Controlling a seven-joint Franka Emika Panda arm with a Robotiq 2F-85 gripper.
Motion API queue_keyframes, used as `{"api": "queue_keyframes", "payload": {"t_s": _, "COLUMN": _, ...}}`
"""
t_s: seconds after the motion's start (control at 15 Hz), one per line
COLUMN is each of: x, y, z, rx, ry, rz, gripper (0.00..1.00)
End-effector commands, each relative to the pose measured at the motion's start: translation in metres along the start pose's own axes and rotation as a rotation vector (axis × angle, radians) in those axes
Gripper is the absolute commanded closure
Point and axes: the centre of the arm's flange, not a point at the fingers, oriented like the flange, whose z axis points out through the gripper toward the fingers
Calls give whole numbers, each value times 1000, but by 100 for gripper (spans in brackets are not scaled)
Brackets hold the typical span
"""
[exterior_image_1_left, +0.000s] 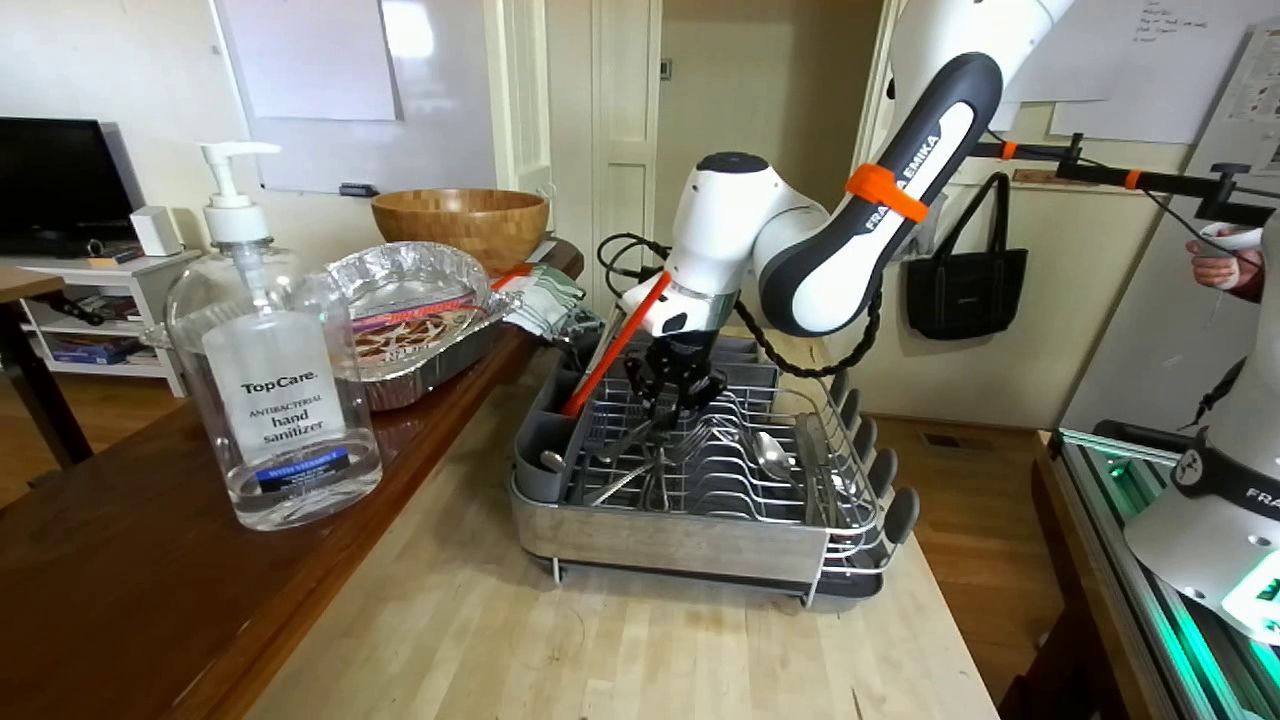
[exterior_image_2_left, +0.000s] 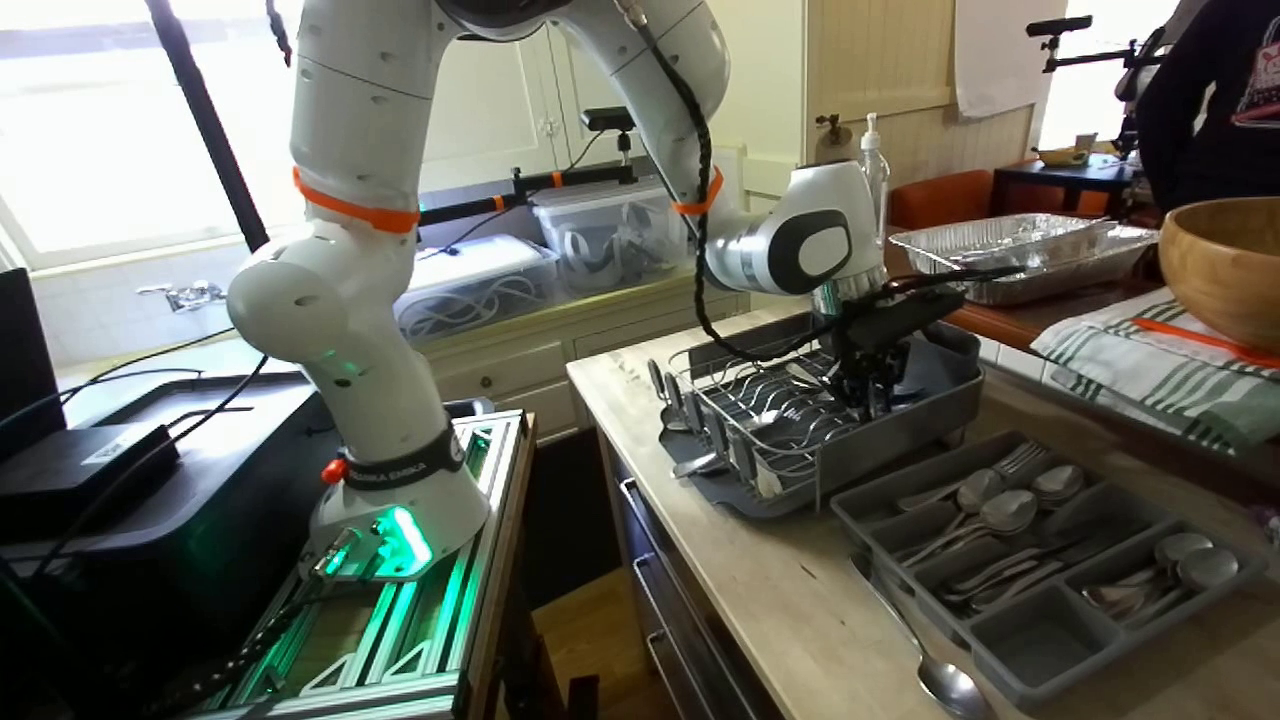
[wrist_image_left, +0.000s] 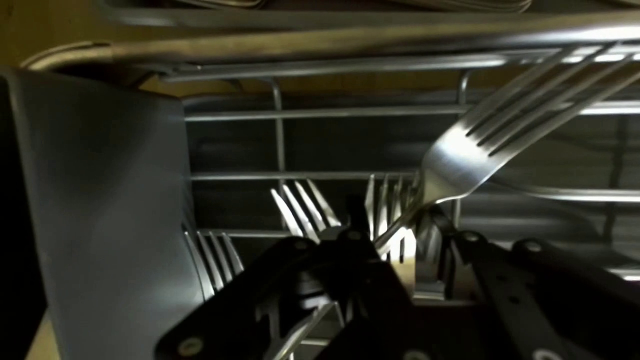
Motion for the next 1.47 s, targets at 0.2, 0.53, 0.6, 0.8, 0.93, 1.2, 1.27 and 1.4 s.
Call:
{"api": "queue_keyframes", "payload": {"t_s": 0.2, "x": -28, "y": -5, "z": -16, "rx": -31, "ry": -21, "rz": 31, "gripper": 93}}
{"api": "queue_keyframes", "payload": {"t_s": 0.53, "x": -60, "y": -18, "z": -61, "rx": -104, "ry": -15, "rz": 24, "gripper": 93}}
{"api": "queue_keyframes", "payload": {"t_s": 0.6, "x": -67, "y": -18, "z": -65, "rx": -110, "ry": 2, "rz": 7, "gripper": 93}}
{"api": "queue_keyframes", "payload": {"t_s": 0.8, "x": -82, "y": -16, "z": -73, "rx": -124, "ry": 76, "rz": -59, "gripper": 93}}
{"api": "queue_keyframes", "payload": {"t_s": 0.93, "x": -85, "y": -16, "z": -77, "rx": -139, "ry": 131, "rz": -103, "gripper": 93}}
{"api": "queue_keyframes", "payload": {"t_s": 1.2, "x": -95, "y": -16, "z": -88, "rx": -185, "ry": 236, "rz": -185, "gripper": 93}}
{"api": "queue_keyframes", "payload": {"t_s": 1.27, "x": -99, "y": -16, "z": -94, "rx": -190, "ry": 257, "rz": -212, "gripper": 93}}
{"api": "queue_keyframes", "payload": {"t_s": 1.4, "x": -111, "y": -19, "z": -101, "rx": -195, "ry": 296, "rz": -252, "gripper": 93}}
